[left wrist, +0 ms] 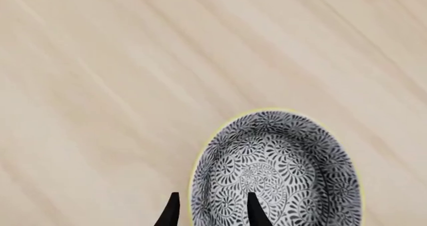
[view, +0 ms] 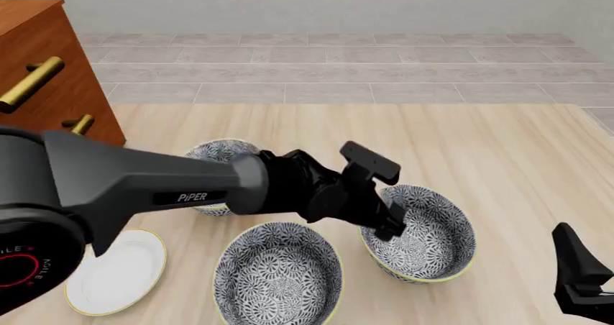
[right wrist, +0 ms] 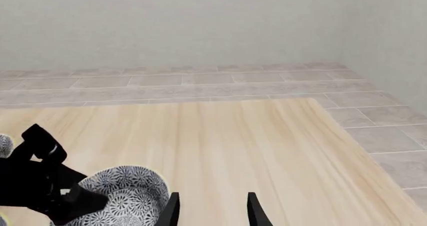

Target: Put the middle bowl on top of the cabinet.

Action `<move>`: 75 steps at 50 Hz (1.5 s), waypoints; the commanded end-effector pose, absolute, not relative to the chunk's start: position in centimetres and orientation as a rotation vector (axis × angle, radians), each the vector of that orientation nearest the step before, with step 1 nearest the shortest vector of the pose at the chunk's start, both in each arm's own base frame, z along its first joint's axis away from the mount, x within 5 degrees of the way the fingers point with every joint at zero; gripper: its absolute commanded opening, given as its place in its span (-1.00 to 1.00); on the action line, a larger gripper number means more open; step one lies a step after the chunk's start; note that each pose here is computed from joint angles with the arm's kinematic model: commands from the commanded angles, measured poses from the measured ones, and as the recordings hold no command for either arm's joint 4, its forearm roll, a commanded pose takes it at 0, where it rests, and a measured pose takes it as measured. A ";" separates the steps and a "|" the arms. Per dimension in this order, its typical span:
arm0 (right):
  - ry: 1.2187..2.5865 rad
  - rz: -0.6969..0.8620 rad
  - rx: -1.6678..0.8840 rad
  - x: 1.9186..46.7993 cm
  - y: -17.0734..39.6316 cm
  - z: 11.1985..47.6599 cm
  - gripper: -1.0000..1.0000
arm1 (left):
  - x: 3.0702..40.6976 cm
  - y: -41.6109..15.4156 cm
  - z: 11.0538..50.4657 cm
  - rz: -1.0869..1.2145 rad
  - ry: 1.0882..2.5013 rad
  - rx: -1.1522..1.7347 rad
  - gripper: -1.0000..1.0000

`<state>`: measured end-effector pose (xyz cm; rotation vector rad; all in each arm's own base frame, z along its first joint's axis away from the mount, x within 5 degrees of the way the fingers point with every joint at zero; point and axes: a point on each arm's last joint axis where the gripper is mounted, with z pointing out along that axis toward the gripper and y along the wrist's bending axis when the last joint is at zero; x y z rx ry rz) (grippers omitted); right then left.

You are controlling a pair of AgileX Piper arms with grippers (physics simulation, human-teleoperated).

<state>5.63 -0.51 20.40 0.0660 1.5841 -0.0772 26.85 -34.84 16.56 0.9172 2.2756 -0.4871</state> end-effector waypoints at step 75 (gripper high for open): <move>1.590 -0.098 0.064 5.6 -0.6 20.4 1.00 | 22.9 -31.1 26.4 -0.640 2.100 0.800 -1.00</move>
